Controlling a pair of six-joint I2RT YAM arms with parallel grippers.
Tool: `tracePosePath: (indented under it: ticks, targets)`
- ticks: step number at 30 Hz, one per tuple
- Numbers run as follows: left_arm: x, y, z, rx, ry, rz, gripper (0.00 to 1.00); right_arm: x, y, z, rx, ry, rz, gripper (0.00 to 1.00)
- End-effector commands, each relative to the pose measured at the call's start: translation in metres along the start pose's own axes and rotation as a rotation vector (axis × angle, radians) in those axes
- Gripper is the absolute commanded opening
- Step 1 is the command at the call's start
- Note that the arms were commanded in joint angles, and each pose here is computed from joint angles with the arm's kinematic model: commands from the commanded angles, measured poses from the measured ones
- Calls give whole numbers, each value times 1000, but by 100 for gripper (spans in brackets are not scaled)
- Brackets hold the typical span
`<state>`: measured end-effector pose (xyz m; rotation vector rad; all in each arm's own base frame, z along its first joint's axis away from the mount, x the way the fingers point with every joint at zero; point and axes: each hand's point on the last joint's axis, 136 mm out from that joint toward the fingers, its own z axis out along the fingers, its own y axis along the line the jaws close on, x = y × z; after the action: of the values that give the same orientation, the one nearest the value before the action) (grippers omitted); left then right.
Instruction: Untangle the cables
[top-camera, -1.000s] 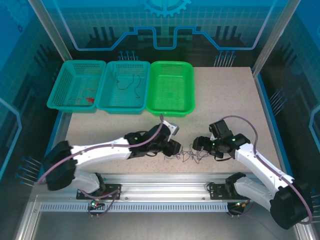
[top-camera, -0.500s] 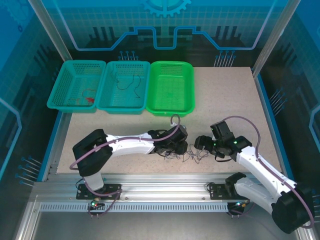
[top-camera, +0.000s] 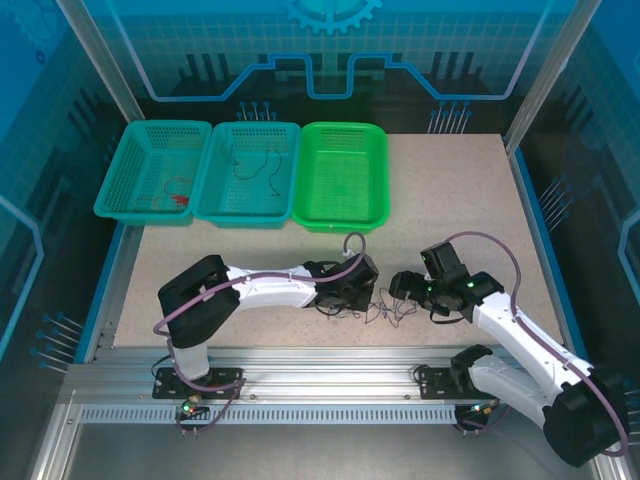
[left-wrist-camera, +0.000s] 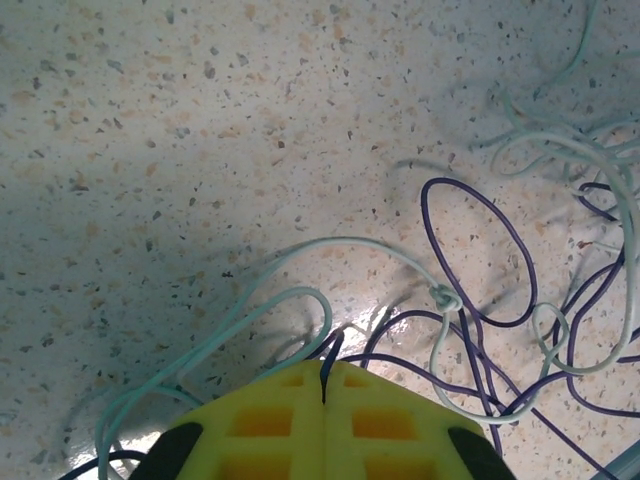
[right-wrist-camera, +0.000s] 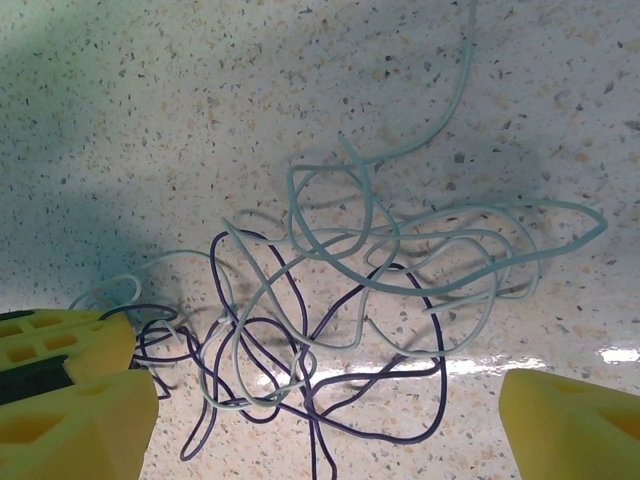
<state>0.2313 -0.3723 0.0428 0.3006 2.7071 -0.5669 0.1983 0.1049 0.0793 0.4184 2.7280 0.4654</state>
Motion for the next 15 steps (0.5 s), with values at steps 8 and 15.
tracePosePath:
  ticks: [8, 15]
  targets:
    - [-26, -46, -67, 240, -124, 75, 0, -5, -10, 28, 67, -22, 82, 27]
    - [-56, -12, -139, 284, -273, -2, 0, -20, -52, 30, 159, -80, 238, 0]
